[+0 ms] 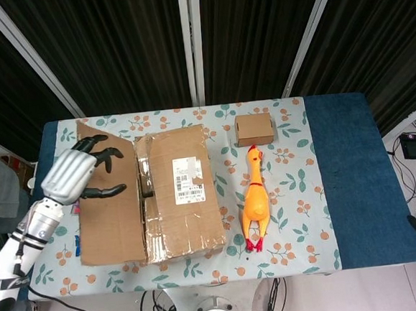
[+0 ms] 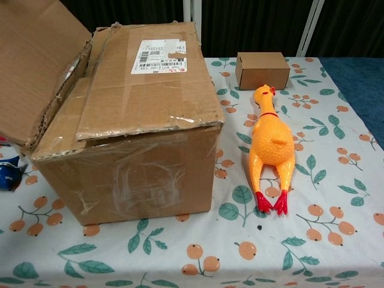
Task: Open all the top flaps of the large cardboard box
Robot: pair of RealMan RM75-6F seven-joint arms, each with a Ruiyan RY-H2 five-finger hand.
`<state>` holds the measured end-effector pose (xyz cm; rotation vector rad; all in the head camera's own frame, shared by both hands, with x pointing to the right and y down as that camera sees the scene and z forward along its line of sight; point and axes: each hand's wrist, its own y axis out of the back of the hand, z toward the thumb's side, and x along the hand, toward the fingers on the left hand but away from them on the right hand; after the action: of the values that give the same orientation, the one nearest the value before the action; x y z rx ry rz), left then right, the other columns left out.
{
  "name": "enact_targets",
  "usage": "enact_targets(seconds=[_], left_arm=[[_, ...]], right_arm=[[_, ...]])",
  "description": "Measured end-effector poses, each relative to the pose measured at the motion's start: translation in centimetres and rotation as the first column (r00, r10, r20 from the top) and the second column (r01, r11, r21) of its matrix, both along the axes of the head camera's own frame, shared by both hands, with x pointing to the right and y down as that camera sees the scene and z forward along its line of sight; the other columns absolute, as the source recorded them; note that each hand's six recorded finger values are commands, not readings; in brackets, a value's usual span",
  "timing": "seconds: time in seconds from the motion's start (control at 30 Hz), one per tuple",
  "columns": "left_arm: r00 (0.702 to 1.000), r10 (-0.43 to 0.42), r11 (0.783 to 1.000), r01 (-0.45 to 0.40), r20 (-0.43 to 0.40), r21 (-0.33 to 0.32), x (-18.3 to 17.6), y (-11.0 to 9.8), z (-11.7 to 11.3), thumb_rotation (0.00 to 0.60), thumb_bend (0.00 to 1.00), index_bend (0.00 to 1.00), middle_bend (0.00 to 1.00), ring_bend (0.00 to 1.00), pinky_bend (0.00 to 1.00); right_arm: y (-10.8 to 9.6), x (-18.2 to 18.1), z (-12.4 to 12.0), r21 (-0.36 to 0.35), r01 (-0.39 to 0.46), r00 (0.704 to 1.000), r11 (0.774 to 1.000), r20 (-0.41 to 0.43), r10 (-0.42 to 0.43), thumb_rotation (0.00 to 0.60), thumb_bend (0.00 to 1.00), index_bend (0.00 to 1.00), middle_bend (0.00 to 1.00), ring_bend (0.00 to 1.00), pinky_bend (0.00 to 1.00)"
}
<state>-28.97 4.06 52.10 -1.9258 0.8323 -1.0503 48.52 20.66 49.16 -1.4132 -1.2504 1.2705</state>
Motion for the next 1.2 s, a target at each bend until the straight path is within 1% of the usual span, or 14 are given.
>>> enact_targets(seconds=[0.07, 0.13, 0.2, 0.23, 0.27, 0.3, 0.37, 0.47, 0.53, 0.67, 0.77, 0.83, 0.97, 1.2], left_arm=[[0.996, -0.069, 0.997, 0.067, -0.056, -0.037, -1.6, 0.3, 0.1, 0.0, 0.0, 0.31, 0.43, 0.15, 0.19], [0.986, -0.13, 0.99, 0.124, -0.1, -0.067, -3.1, 0.7, 0.2, 0.0, 0.0, 0.3, 0.35, 0.14, 0.19], [0.969, -0.204, 0.977, 0.193, -0.141, -0.089, -5.2, 1.0, 0.3, 0.004, 0.0, 0.26, 0.26, 0.14, 0.19], [0.959, -0.234, 0.971, 0.222, -0.157, -0.093, -6.1, 1.2, 0.3, 0.012, 0.0, 0.24, 0.24, 0.13, 0.19], [0.948, -0.268, 0.963, 0.255, -0.174, -0.091, -7.1, 1.4, 0.3, 0.033, 0.01, 0.23, 0.22, 0.13, 0.19], [0.942, -0.283, 0.959, 0.272, -0.18, -0.085, -7.8, 1.6, 0.2, 0.067, 0.01, 0.21, 0.2, 0.13, 0.19], [0.942, -0.285, 0.958, 0.277, -0.178, -0.069, -8.2, 1.7, 0.2, 0.137, 0.02, 0.2, 0.18, 0.12, 0.19], [0.96, -0.243, 0.97, 0.24, -0.139, -0.035, -7.8, 2.0, 0.6, 0.22, 0.02, 0.18, 0.17, 0.12, 0.19], [0.973, -0.205, 0.979, 0.205, -0.107, -0.015, -7.1, 2.4, 1.0, 0.248, 0.02, 0.17, 0.16, 0.11, 0.19], [0.994, -0.097, 0.995, 0.098, -0.052, 0.018, -4.6, 3.6, 2.9, 0.311, 0.02, 0.15, 0.13, 0.1, 0.19], [0.999, -0.015, 0.999, 0.017, -0.043, 0.039, -2.3, 4.7, 4.2, 0.352, 0.02, 0.12, 0.12, 0.1, 0.19], [0.998, 0.022, 0.999, -0.019, -0.061, 0.043, -1.0, 5.4, 4.8, 0.368, 0.02, 0.12, 0.12, 0.1, 0.19], [0.992, 0.089, 0.995, -0.084, -0.086, 0.058, 1.4, 6.6, 5.9, 0.371, 0.02, 0.11, 0.12, 0.1, 0.19], [0.982, 0.186, 0.979, -0.182, -0.032, 0.097, 3.0, 7.6, 6.8, 0.4, 0.02, 0.1, 0.11, 0.1, 0.19]], right_arm=[[0.0, -0.2, 0.1, -0.005, 0.005, 1.0, 1.0, 0.002, -0.005, 0.6, 0.05, 0.0, 0.0, 0.0, 0.0], [0.0, -0.3, 0.2, -0.009, 0.009, 1.0, 1.0, 0.004, -0.009, 0.6, 0.04, 0.0, 0.0, 0.0, 0.0], [0.0, -0.5, 0.4, -0.013, 0.013, 1.0, 1.0, 0.003, -0.013, 0.6, 0.04, 0.0, 0.0, 0.0, 0.0], [0.0, -0.6, 0.4, -0.014, 0.015, 1.0, 1.0, 0.003, -0.015, 0.6, 0.04, 0.0, 0.0, 0.0, 0.0], [0.0, -0.6, 0.5, -0.015, 0.016, 1.0, 1.0, 0.002, -0.016, 0.6, 0.04, 0.0, 0.0, 0.0, 0.0], [0.0, -0.7, 0.5, -0.015, 0.017, 1.0, 1.0, 0.001, -0.017, 0.6, 0.04, 0.0, 0.0, 0.0, 0.0], [0.0, -0.8, 0.5, -0.015, 0.018, 1.0, 1.0, 0.001, -0.018, 0.6, 0.04, 0.0, 0.0, 0.0, 0.0], [0.0, -0.9, 0.4, -0.01, 0.016, 1.0, 1.0, 0.002, -0.016, 0.6, 0.04, 0.0, 0.0, 0.0, 0.0], [-0.1, -0.8, 0.1, 0.0, 0.013, 1.0, 1.0, 0.003, -0.013, 0.6, 0.04, 0.0, 0.0, 0.0, 0.0], [-0.4, -0.7, -1.1, 0.027, 0.009, 1.0, 1.0, -0.005, -0.009, 0.6, 0.05, 0.0, 0.0, 0.0, 0.0], [-0.7, -0.7, -2.1, 0.046, 0.004, 1.0, 0.999, -0.011, -0.003, 0.6, 0.05, 0.0, 0.0, 0.0, 0.0], [-0.9, -0.6, -2.6, 0.055, -0.004, 1.0, 0.998, -0.009, 0.005, 0.6, 0.05, 0.0, 0.0, 0.0, 0.0], [-1.2, -0.3, -3.2, 0.064, -0.023, 1.0, 0.998, 0.006, 0.022, 0.6, 0.05, 0.0, 0.0, 0.0, 0.0], [-1.3, -0.2, -3.3, 0.063, -0.029, 0.999, 0.998, 0.017, 0.028, 0.6, 0.05, 0.0, 0.0, 0.0, 0.0]])
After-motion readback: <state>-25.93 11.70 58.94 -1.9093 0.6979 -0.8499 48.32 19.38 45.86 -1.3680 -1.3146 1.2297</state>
